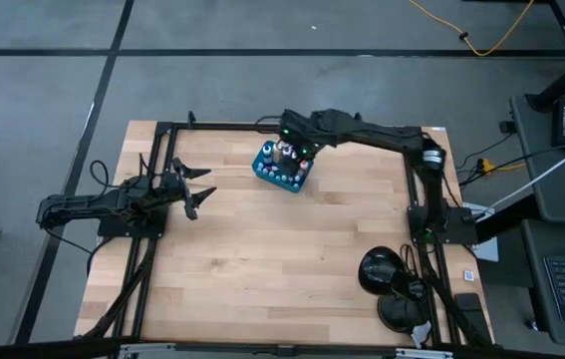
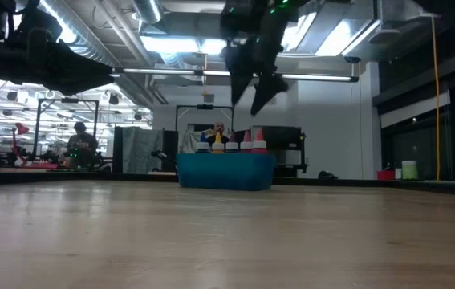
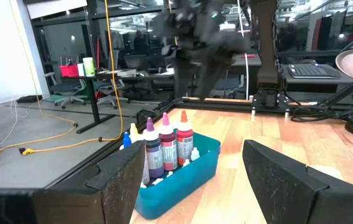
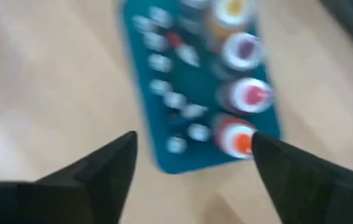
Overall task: Pick & Place food coloring
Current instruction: Return to Home Position
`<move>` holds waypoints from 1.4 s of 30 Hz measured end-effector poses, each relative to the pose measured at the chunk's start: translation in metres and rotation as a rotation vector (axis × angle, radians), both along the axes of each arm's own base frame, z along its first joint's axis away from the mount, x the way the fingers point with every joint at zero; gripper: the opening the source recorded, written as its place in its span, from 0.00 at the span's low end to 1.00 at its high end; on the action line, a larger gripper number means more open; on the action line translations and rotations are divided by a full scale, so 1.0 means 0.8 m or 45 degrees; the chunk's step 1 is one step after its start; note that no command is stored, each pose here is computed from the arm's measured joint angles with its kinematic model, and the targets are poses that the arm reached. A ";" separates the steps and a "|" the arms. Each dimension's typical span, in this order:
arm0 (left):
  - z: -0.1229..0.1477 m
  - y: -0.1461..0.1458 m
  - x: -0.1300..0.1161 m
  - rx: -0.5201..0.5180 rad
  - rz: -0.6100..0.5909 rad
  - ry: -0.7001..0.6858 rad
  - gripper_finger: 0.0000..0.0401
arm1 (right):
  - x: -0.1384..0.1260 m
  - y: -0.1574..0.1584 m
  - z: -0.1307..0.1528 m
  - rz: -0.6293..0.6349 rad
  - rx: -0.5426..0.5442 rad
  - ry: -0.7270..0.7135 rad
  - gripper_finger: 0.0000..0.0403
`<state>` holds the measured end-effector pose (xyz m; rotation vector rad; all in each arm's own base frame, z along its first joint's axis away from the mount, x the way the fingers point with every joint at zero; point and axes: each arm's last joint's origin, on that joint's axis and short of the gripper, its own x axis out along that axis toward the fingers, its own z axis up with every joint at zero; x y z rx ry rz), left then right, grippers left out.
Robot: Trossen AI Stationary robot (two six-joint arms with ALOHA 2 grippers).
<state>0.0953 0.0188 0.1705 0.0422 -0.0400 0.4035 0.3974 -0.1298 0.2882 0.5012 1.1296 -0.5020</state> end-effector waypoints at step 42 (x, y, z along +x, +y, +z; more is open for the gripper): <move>0.000 0.000 0.000 0.000 0.000 0.000 0.67 | -0.329 0.079 -0.069 -0.222 -0.465 -1.406 0.95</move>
